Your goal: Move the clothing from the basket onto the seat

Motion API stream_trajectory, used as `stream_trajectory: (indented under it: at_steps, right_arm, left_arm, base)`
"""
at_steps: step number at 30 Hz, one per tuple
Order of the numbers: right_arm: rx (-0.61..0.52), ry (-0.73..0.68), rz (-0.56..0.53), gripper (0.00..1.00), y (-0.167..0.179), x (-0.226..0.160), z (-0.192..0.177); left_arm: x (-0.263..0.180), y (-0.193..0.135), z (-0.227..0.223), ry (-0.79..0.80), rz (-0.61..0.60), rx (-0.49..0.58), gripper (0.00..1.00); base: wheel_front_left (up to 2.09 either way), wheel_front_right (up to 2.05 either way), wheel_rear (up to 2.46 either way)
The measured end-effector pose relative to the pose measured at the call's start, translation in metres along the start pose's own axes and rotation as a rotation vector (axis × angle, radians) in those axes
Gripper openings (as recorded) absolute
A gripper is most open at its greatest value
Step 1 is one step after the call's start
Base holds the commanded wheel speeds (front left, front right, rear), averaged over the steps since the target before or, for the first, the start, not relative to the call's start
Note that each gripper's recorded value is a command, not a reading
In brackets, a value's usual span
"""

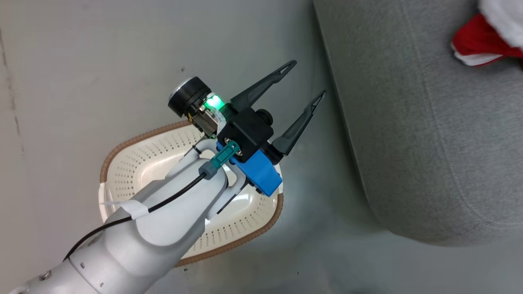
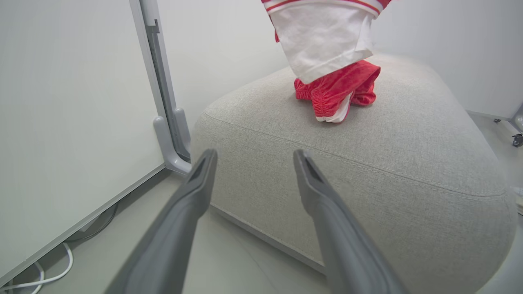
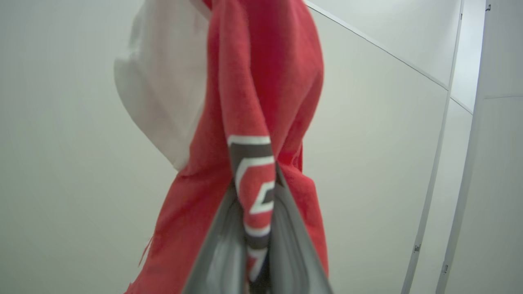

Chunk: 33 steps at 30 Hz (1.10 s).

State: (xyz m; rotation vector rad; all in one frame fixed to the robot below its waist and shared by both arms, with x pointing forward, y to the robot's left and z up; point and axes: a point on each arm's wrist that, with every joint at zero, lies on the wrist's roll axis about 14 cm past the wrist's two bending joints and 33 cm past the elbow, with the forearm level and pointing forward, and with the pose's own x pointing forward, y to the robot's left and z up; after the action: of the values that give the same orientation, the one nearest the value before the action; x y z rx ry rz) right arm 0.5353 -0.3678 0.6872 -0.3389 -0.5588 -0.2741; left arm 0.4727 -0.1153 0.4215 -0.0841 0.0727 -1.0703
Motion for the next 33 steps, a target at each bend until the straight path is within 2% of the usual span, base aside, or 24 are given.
stream_trajectory:
  at_steps: [7,14,21,25,26,27,28,33]
  right_arm:
    - [-0.047,0.172,-0.078,0.00,-0.033,-0.008,-0.071]
    - [-0.022,0.420,-0.116,0.00,-0.037,-0.045,-0.156]
    - [0.003,0.590,-0.139,0.00,-0.033,-0.082,-0.204]
    - [0.015,0.655,-0.143,0.00,-0.032,-0.098,-0.216]
    - [0.020,0.663,-0.143,0.16,-0.032,-0.100,-0.217]
    - [0.020,0.669,-0.142,0.71,-0.032,-0.102,-0.216]
    - [0.023,0.670,-0.145,1.00,-0.034,-0.103,-0.215]
    - [0.008,0.692,-0.126,1.00,-0.039,-0.119,-0.204]
  left_arm:
    - [0.002,0.011,-0.031,0.034,0.005,-0.040,1.00]
    - [0.000,0.017,-0.049,0.059,0.008,-0.056,1.00]
    - [-0.001,0.021,-0.054,0.066,0.016,-0.055,1.00]
    - [-0.001,0.020,-0.053,0.067,0.016,-0.054,1.00]
    - [-0.001,0.020,-0.052,0.065,0.015,-0.052,1.00]
    - [0.000,0.019,-0.050,0.064,0.015,-0.050,1.00]
    - [0.000,0.019,-0.048,0.060,0.015,-0.046,1.00]
    - [-0.001,0.012,-0.031,0.040,0.019,-0.037,1.00]
  base:
    - [0.00,0.00,0.00]
    - [0.00,0.00,0.00]
    - [0.00,0.00,0.00]
    - [0.00,0.00,0.00]
    - [0.00,0.00,0.00]
    - [0.00,0.00,0.00]
    - [0.00,0.00,0.00]
    - [0.00,0.00,0.00]
